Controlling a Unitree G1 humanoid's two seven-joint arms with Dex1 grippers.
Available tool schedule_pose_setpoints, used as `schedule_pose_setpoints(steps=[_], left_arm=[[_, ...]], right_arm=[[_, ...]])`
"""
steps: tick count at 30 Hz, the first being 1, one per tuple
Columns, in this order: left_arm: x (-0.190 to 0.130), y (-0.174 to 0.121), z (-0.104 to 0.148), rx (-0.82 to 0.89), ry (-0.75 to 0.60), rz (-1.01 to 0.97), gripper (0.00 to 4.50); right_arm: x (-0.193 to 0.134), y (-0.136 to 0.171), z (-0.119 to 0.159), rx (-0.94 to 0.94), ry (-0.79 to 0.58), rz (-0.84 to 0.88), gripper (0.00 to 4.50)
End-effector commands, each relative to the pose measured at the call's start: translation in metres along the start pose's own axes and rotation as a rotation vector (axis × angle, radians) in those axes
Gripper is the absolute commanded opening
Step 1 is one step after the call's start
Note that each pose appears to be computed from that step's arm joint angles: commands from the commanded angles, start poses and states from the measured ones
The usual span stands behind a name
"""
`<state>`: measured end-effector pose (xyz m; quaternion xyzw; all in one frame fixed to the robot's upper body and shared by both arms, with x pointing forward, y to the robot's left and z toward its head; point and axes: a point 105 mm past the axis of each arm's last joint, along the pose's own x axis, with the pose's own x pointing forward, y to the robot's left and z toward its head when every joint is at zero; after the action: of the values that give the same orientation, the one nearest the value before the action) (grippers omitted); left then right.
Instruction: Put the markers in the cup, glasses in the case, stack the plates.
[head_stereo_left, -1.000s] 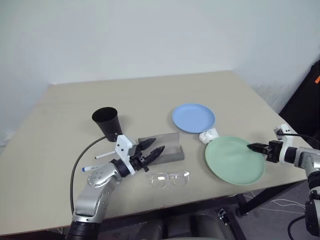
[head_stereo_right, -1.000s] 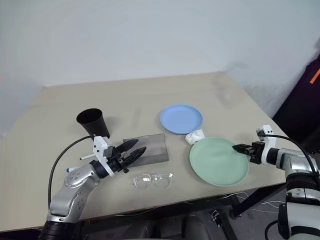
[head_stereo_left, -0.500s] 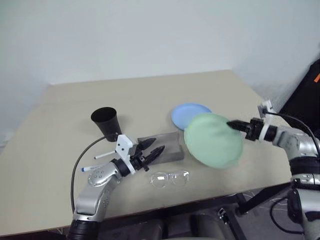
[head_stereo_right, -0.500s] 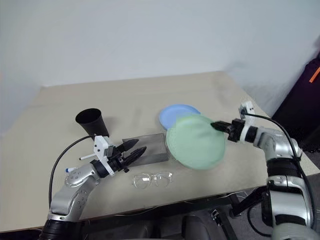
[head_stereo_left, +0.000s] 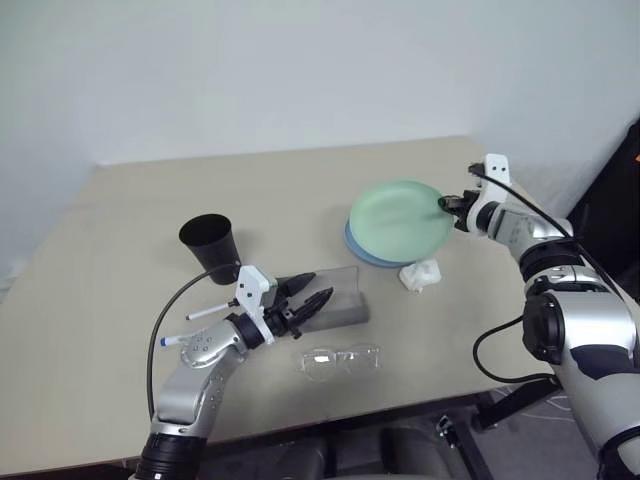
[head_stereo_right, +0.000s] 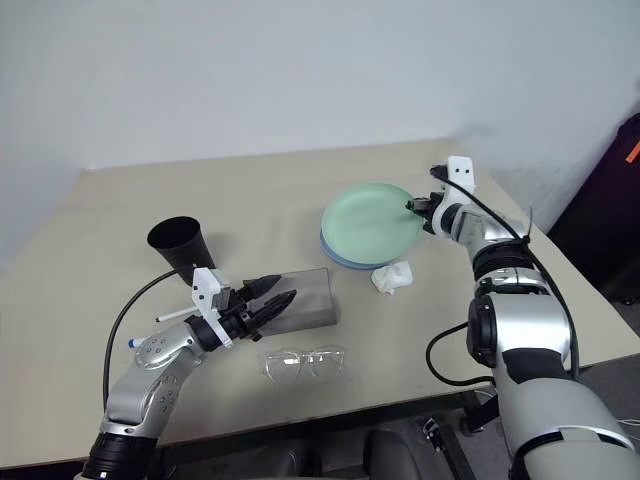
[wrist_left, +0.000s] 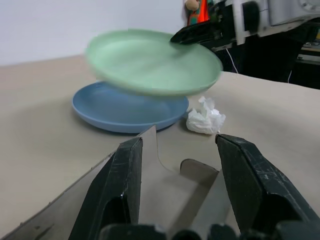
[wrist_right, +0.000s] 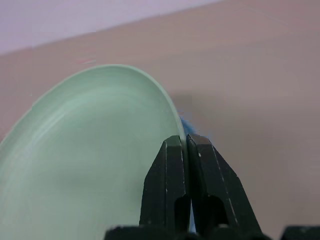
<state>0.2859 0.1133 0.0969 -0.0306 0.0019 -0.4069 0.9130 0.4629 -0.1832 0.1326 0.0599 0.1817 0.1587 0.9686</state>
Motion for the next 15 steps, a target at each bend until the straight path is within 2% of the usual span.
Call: schedule_pose_setpoints(steps=[1, 4, 9, 15], left_arm=[[0.001, -0.001, 0.013, 0.042, -0.043, 0.000, 2.42], [-0.001, -0.001, 0.013, 0.042, -0.044, 0.010, 2.42], [-0.001, -0.001, 0.012, 0.041, -0.044, 0.014, 2.42], [0.000, -0.001, 0.014, 0.047, -0.046, 0.009, 2.42]], right_arm=[[-0.001, -0.001, 0.026, -0.024, -0.079, -0.043, 0.02], [0.000, 0.003, 0.025, -0.010, -0.082, -0.018, 0.71], [0.000, 0.009, 0.029, -0.011, -0.105, 0.041, 2.36], [-0.011, 0.003, 0.032, -0.092, -0.119, 0.118, 2.36]])
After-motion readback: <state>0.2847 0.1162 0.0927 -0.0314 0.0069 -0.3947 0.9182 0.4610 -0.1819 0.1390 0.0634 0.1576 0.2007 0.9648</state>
